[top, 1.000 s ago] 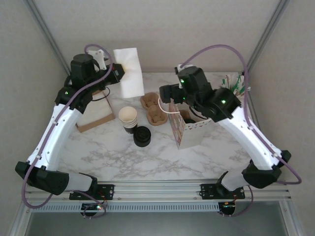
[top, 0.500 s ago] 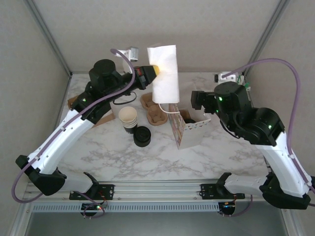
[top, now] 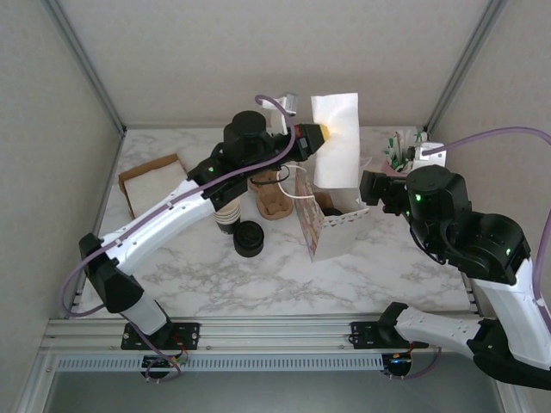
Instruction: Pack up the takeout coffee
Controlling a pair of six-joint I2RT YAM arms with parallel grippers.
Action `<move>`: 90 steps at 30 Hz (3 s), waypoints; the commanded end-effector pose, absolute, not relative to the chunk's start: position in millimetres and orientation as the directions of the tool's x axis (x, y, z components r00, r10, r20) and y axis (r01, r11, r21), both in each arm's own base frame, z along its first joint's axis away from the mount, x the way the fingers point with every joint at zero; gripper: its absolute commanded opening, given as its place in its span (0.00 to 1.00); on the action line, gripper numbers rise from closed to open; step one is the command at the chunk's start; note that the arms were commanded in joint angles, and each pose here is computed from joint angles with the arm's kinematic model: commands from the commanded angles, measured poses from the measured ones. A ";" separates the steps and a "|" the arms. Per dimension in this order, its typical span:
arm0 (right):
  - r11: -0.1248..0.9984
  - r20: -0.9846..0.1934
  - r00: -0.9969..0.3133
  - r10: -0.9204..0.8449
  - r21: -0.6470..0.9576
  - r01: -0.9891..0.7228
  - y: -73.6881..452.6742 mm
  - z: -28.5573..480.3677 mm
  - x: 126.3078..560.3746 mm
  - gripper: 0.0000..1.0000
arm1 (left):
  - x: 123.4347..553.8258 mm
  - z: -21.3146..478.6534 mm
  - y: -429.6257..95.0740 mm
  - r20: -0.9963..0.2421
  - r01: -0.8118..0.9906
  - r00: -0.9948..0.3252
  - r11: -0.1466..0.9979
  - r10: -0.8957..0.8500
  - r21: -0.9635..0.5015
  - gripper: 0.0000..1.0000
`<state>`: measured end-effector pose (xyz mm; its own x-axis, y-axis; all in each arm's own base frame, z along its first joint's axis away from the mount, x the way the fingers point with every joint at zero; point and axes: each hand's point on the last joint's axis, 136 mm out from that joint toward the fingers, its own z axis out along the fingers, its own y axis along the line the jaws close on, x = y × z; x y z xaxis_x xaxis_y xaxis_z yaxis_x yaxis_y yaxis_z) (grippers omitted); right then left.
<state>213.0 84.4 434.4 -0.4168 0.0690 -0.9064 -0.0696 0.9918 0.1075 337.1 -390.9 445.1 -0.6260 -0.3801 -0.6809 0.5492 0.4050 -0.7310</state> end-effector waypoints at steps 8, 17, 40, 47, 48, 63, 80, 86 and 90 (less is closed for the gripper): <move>0.996 -0.897 -0.439 0.048 0.075 -0.044 87.7 422.9 220.3 0.99 | 349.6 424.1 -398.4 -0.651 0.513 -0.637 0.403 -0.413 -0.758 0.00; 0.998 -0.879 -0.475 0.025 0.046 -0.032 95.0 410.7 229.0 0.99 | 358.8 382.4 -398.7 -0.636 0.454 -0.670 0.468 -0.383 -0.759 0.00; 0.999 -0.838 -0.545 0.034 0.051 -0.017 98.7 389.9 242.1 0.99 | 359.9 325.7 -397.1 -0.678 0.341 -0.661 0.677 -0.321 -0.653 0.00; 0.998 -0.829 -0.557 0.049 0.060 -0.001 95.7 385.8 245.6 0.99 | 354.1 312.8 -406.3 -0.709 0.333 -0.654 0.739 -0.266 -0.585 0.00; 0.998 -0.828 -0.558 0.049 0.060 -0.002 96.0 385.3 245.7 0.99 | 354.4 310.6 -406.2 -0.711 0.328 -0.653 0.748 -0.262 -0.577 0.00; 0.998 -0.807 -0.587 0.056 0.064 0.008 95.6 374.5 249.8 0.99 | 358.4 277.7 -409.7 -0.716 0.283 -0.669 0.821 -0.201 -0.495 0.00; 0.998 -0.801 -0.596 0.054 0.063 0.006 98.0 370.8 253.7 0.99 | 351.0 299.5 -411.1 -0.716 0.304 -0.667 0.802 -0.206 -0.514 0.29; 0.998 -0.800 -0.598 0.052 0.060 0.006 98.2 370.6 254.4 0.99 | 353.3 314.3 -404.1 -0.740 0.303 -0.638 0.814 -0.213 -0.496 0.34; 0.998 -0.799 -0.600 0.052 0.059 0.007 98.1 370.4 254.7 0.99 | 358.6 317.4 -397.5 -0.757 0.289 -0.619 0.836 -0.209 -0.467 0.32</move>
